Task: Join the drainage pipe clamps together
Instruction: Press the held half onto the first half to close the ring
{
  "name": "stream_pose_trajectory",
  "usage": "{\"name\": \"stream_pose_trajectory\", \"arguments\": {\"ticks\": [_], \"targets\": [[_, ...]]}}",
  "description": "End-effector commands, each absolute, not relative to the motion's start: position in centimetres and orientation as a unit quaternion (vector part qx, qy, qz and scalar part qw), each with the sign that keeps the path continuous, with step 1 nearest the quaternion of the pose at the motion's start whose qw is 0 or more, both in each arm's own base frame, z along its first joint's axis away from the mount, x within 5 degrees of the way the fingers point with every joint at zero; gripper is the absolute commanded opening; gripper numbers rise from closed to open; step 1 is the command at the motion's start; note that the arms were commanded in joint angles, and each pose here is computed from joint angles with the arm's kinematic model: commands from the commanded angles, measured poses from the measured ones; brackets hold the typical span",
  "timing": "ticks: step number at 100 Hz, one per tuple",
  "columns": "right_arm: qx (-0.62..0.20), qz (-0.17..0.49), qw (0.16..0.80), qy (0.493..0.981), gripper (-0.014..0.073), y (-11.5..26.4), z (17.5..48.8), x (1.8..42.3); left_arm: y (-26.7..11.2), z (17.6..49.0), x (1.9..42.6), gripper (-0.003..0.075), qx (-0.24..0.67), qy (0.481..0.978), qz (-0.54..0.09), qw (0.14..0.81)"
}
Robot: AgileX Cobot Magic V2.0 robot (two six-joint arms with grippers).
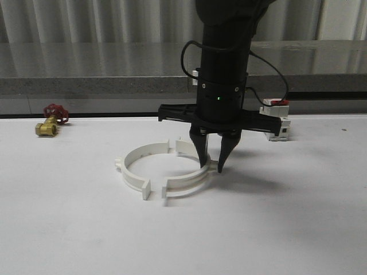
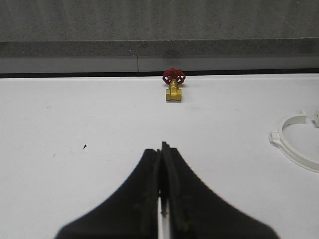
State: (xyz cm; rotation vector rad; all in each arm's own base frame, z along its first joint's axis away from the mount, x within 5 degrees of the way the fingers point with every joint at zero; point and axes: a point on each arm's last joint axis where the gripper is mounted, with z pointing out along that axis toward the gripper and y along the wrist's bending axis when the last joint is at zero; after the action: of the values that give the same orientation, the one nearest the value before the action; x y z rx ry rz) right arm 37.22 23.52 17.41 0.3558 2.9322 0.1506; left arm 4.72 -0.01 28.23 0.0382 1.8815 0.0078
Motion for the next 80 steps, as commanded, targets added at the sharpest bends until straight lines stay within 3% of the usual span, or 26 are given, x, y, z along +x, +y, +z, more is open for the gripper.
{"name": "stream_pose_trajectory", "arguments": {"ticks": [1, 71, 80], "targets": [[0.119, 0.084, 0.125, 0.981, 0.006, 24.1, 20.5, 37.5, 0.0, 29.6, 4.9, -0.0021, 0.01, 0.782, -0.003, 0.623], [0.156, 0.096, 0.125, 0.975, 0.0062, 24.8, 18.8, 38.3, 0.0, 29.6, 4.9, -0.0021, 0.01, 0.782, -0.003, 0.623], [0.156, 0.097, 0.126, 0.975, 0.0107, 24.8, 18.8, 38.4, 0.0, 29.6, 4.9, -0.0021, 0.01, 0.782, -0.003, 0.623]]}}
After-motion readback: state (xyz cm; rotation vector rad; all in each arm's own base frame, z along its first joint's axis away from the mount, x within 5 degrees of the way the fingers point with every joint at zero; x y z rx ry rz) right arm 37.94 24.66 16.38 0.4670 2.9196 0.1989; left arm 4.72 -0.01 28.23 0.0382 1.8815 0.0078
